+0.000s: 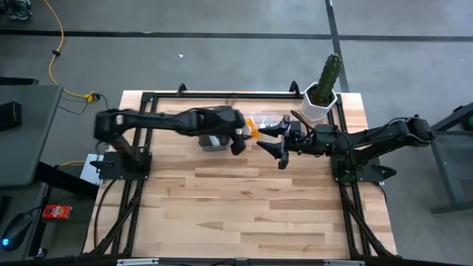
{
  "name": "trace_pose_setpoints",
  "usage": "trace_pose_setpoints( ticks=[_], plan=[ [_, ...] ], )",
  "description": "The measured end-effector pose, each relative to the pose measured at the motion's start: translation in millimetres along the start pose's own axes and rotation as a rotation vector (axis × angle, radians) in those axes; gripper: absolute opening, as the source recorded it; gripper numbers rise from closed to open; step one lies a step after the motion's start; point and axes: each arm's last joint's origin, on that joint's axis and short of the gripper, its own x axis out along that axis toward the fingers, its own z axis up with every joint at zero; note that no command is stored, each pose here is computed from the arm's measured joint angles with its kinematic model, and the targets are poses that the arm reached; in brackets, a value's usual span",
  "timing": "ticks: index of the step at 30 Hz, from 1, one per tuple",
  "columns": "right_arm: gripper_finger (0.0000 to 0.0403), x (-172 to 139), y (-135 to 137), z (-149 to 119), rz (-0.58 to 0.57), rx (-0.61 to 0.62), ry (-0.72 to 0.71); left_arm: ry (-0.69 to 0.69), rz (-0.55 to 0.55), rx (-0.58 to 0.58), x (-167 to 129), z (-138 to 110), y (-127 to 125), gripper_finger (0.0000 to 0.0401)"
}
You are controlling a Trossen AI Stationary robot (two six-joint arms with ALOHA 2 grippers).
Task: Pick and place medicine bottles into bin by pill shape (circle, oval)
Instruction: Put the orange capsule bottle into the transparent bin
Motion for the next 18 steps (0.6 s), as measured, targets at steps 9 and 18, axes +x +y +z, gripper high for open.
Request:
trace_pose_setpoints(
  ticks=[9, 18],
  plan=[
    [0.0226, 0.0, 0.0, 0.0, 0.000, 0.000, 0.000, 0.122, 0.084, 0.094, 63.8, -11.9, -0.5, 0.0202],
    [0.0226, 0.0, -0.1, -0.3, -0.001, -0.001, 0.003, 0.154, 0.127, 0.167, 73.9, -20.1, 1.2, 0.0202]
  ],
)
